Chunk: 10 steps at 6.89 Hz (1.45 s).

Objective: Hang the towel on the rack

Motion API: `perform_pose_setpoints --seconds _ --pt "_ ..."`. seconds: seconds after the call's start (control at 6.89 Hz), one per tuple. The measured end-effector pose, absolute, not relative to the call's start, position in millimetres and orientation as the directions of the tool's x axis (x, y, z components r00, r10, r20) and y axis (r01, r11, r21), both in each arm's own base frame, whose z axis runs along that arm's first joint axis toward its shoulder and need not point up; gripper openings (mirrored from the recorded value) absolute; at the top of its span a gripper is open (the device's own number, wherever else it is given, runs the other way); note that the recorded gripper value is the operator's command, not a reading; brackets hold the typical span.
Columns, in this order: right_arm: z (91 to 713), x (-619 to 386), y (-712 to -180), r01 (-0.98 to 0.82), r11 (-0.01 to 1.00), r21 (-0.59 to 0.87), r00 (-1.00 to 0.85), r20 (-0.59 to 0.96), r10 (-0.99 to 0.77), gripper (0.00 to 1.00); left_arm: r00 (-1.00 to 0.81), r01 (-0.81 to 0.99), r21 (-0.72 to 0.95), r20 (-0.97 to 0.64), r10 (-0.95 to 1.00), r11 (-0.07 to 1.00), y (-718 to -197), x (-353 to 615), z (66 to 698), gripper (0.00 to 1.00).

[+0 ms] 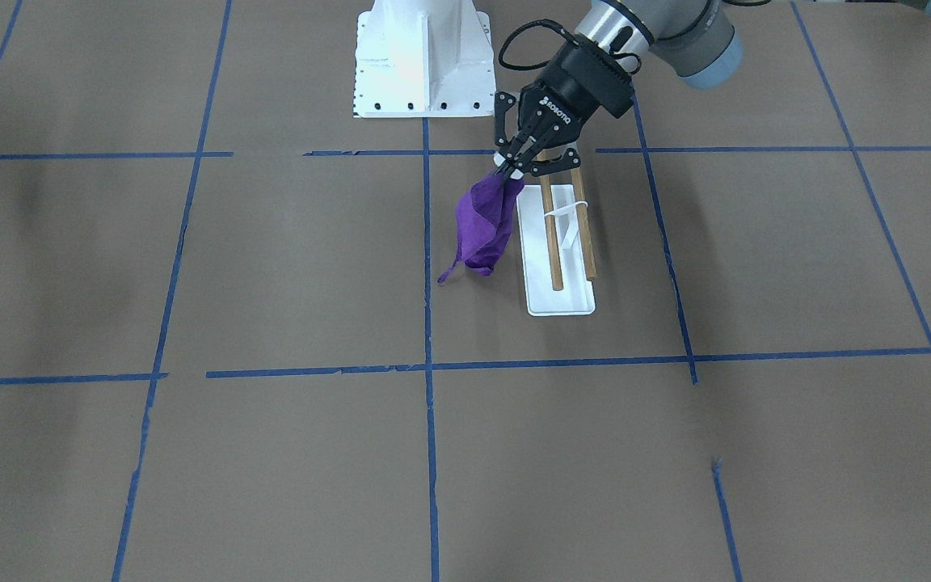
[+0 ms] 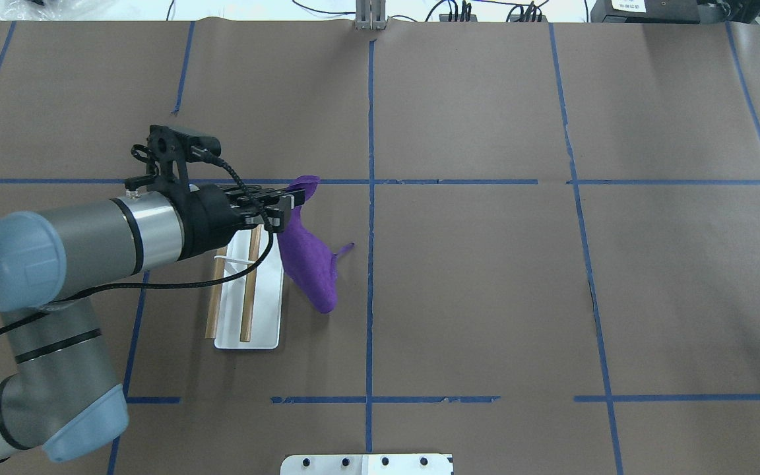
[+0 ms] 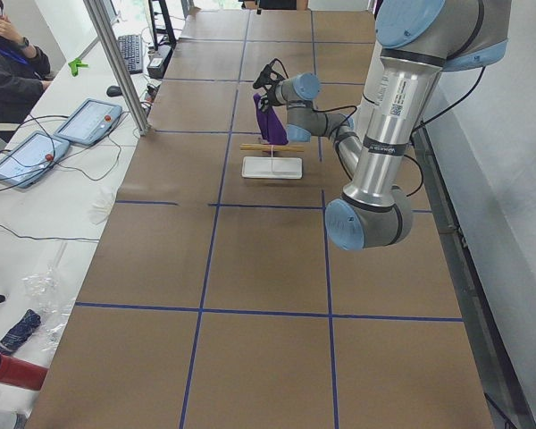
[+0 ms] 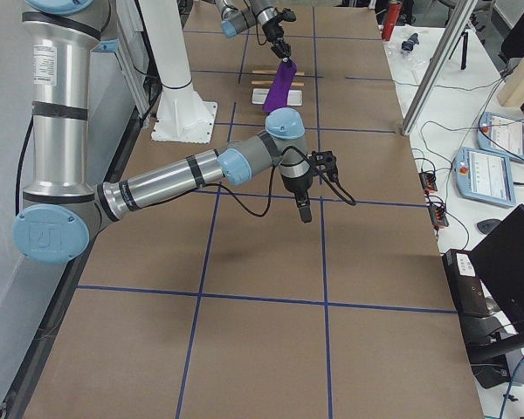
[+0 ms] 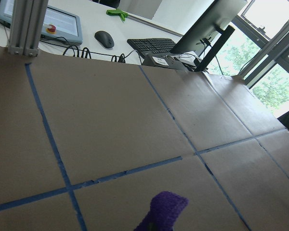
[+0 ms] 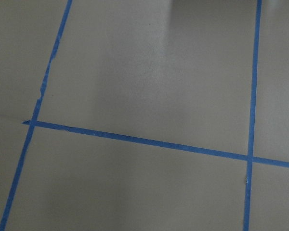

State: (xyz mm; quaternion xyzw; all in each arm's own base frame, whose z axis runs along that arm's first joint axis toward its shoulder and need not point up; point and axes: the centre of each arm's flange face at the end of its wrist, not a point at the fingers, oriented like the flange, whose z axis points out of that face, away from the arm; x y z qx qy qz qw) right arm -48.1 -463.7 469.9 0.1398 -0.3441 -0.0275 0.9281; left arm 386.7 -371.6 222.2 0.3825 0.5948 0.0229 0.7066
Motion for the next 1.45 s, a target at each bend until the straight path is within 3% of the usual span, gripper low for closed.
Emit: perform_pose_setpoints --seconds 0.44,1.16,1.31,1.45 --pt "478.3 -50.1 -462.1 -0.007 0.969 0.246 0.749 0.643 -0.158 1.00 0.412 0.372 0.643 -0.761 0.501 0.669 -364.5 324.9 288.5 0.00" --pt "482.4 -51.8 -463.0 -0.001 0.974 0.228 0.741 0.654 -0.152 1.00 0.503 0.326 0.638 -0.742 0.443 0.698 -356.9 286.8 351.9 0.00" --pt "481.8 -52.2 -463.3 -0.001 0.973 0.229 0.741 0.654 -0.153 1.00 0.513 0.320 0.636 -0.739 0.436 0.702 -357.3 286.8 357.9 0.56" --pt "481.4 -52.3 -463.5 -0.001 0.973 0.230 0.740 0.654 -0.154 1.00 0.519 0.317 0.633 -0.739 0.429 0.706 -359.1 289.1 362.8 1.00"
